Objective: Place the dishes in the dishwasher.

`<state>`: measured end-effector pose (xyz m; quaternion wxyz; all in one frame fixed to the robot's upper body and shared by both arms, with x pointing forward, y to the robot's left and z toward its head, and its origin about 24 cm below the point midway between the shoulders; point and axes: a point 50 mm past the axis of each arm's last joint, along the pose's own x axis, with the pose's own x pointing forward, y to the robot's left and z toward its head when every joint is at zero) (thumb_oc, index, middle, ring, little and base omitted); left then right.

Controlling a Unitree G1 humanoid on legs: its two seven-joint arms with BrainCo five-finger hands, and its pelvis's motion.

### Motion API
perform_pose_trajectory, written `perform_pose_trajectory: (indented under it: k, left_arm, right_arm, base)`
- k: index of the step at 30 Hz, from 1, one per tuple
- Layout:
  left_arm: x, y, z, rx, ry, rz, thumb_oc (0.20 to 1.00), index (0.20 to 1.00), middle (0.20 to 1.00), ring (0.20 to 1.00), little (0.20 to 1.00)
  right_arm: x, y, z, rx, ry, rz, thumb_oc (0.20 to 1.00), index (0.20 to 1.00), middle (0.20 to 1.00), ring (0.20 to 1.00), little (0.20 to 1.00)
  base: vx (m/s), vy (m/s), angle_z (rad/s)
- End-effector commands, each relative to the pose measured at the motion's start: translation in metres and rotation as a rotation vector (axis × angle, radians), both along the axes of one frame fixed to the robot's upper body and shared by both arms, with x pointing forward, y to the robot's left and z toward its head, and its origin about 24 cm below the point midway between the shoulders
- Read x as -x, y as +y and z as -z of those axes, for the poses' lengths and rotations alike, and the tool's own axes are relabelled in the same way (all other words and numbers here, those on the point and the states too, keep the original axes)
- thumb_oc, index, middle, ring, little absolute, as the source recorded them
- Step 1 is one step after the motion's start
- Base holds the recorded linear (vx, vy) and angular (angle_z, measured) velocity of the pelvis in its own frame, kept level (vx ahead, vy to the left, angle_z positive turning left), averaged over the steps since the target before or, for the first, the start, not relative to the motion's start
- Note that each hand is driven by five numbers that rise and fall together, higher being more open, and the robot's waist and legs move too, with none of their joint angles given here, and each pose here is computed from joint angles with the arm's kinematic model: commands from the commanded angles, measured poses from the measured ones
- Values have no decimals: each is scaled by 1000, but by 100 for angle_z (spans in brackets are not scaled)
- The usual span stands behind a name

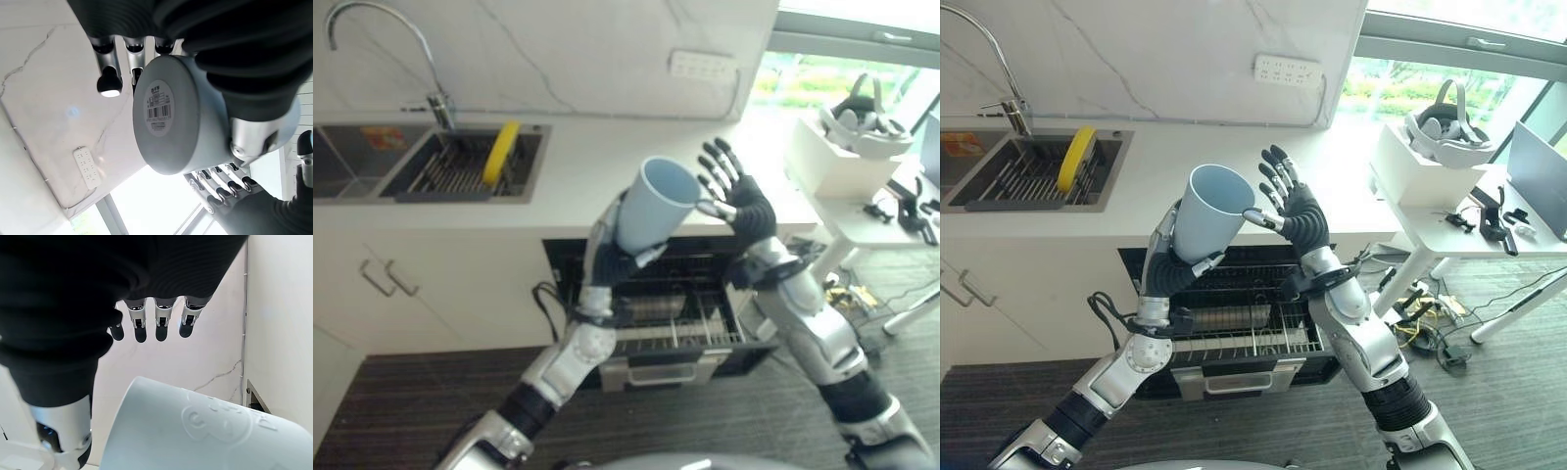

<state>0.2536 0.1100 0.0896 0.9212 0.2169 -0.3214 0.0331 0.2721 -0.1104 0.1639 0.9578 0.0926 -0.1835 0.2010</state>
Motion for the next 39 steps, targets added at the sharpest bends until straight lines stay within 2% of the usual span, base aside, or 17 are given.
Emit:
perform_pose_trajectory:
  k: [1,20,39]
  left_arm:
    - [-12,-14,-30,-13,-158,68,200,200,200,200,200]
    - [-16,-15,-32,8,-152,43,200,200,200,200,200]
    - [-9,-37,-33,-50,-153,185,200,200,200,200,200]
  right_arm:
    - [-1,5,-33,-42,-130,-24,1000,1000,1000,1000,1000]
    - [2,23,-25,32,-112,-95,1000,1000,1000,1000,1000]
    - [6,45,-43,39,-171,-185,1000,1000,1000,1000,1000]
  base:
    - [0,0,0]
    - [0,0,0]
    - [0,0,0]
